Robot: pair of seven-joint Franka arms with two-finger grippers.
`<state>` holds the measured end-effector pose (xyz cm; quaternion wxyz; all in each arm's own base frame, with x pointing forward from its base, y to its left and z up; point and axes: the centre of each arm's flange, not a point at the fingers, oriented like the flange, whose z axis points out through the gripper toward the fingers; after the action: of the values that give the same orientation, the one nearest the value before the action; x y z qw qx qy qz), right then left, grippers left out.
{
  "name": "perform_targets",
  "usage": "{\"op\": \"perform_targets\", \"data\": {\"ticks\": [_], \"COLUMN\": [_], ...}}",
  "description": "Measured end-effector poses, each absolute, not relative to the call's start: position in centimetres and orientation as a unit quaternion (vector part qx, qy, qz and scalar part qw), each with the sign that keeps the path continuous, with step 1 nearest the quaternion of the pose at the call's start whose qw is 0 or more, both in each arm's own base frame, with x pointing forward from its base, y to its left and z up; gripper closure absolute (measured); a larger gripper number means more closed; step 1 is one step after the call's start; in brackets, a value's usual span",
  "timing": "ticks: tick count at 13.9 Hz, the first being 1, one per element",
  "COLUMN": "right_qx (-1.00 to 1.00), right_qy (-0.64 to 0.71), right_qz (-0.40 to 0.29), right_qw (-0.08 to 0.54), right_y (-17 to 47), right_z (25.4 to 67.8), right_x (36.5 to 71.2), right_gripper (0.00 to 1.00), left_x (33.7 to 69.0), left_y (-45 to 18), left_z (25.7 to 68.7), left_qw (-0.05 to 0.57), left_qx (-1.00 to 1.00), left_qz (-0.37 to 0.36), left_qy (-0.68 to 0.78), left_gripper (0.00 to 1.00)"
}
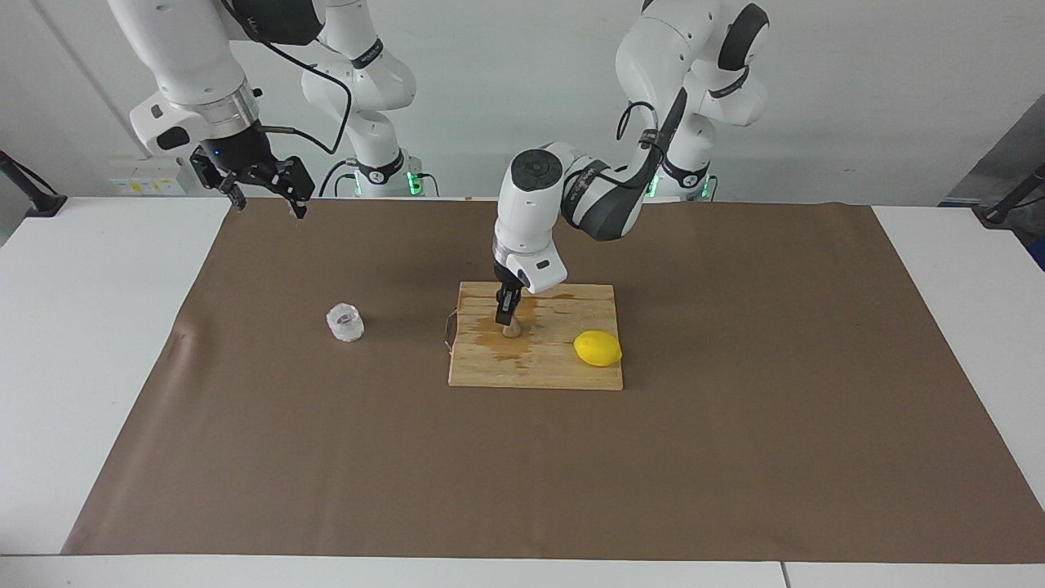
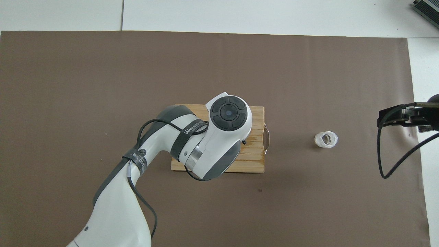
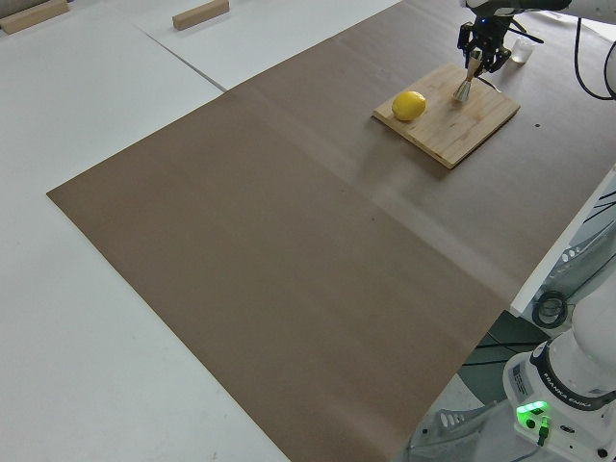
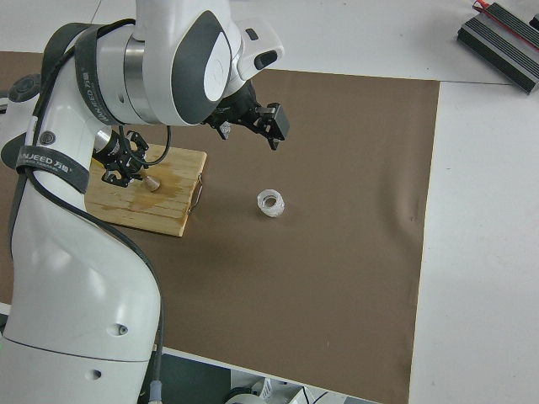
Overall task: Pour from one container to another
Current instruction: 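Lower the metal cup onto the cutting board and open the left gripper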
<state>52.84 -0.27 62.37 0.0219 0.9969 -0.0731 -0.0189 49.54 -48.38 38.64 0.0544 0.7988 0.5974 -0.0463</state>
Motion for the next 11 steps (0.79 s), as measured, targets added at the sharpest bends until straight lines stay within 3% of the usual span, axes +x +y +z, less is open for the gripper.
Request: {"op": "perform_targets", "data": {"ticks": [5, 7, 9, 11], "right_qx": [0.997, 0.997, 0.997, 0.997], "right_qy": [-0.073, -0.073, -0.073, -0.073], "right_qz": [-0.019, -0.019, -0.019, -0.019], "right_qw": [0.022, 0.022, 0.022, 0.022], "right_y": [-0.27, -0.27, -0.27, -0.27], "right_z": [62.37, 62.37, 62.37, 62.37], "right_x": [52.84, 52.84, 52.84, 52.84], "right_gripper": [0.00, 0.00, 0.00, 0.00], "left_x": [49.45, 49.43, 49.41, 49.40], "left_y": [-48.34, -48.35, -48.37, -48.36], "left_z": [38.18, 38.16, 38.16, 38.19], "left_qw": [0.055, 0.055, 0.055, 0.053], "left_qx": [0.801, 0.799, 0.799, 0.799], "left_qz": [-0.040, -0.040, -0.040, -0.040], "left_qy": [0.595, 0.597, 0.598, 0.598], "left_gripper": [0.62, 0.57, 0.39, 0.13]}}
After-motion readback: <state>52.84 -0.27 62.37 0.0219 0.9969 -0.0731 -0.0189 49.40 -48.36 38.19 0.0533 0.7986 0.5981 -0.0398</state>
